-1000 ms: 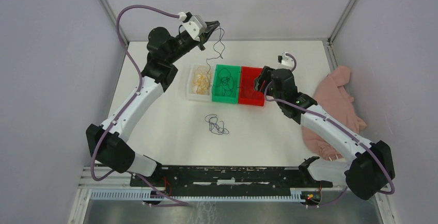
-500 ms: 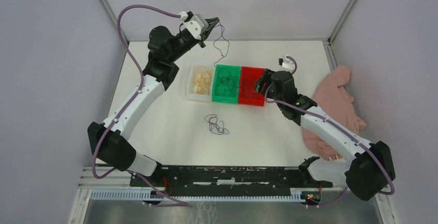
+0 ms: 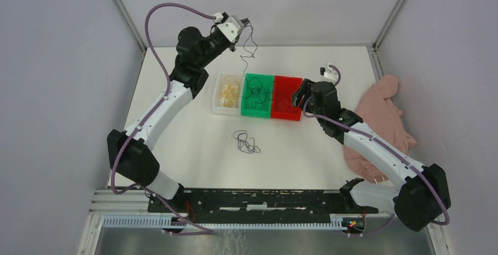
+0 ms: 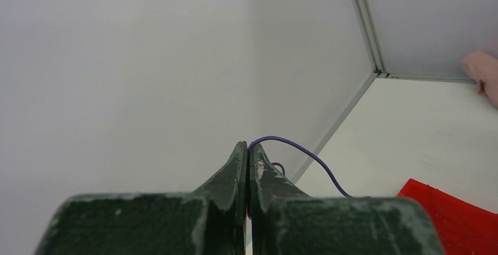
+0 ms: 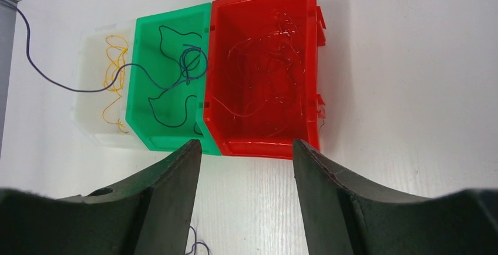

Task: Untangle the cables
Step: Place the cable in the bin.

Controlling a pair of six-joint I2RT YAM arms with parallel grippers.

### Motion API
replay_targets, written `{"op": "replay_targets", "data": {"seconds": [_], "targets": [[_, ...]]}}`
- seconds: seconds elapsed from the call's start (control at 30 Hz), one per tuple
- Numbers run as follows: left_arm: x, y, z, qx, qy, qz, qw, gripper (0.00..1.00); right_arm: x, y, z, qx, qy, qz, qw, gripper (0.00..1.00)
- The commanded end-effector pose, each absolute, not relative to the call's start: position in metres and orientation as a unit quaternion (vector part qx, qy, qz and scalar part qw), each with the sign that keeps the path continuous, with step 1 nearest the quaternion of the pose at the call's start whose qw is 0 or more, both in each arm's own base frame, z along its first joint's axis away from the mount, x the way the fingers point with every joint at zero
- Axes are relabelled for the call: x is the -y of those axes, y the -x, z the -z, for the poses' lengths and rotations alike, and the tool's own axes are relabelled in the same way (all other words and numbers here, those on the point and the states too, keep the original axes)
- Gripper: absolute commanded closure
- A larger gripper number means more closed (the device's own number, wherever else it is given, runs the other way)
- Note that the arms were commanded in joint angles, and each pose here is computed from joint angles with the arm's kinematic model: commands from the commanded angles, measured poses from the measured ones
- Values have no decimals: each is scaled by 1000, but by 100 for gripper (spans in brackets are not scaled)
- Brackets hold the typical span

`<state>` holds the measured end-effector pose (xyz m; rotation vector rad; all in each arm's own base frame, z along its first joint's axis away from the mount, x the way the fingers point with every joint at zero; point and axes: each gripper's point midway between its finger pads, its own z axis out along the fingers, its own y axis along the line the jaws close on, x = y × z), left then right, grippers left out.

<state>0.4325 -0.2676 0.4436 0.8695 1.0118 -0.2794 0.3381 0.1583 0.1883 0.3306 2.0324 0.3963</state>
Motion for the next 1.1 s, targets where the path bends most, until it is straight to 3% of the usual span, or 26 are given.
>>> {"op": "replay_targets", "data": {"seconds": [0.0,0.57,1.07], "targets": [[247,-425,-503,-411,-371,63,830,97,-161,-340,-199,-828,-145,-184,510,35],[251,-414,-504,-401,-381,89,828,97,-161,-338,-192,-832,-150,-186,502,36],[275,-451,-401,-516,-396,137,747,97,-154,-339,-191,-824,-163,-184,510,36]]}}
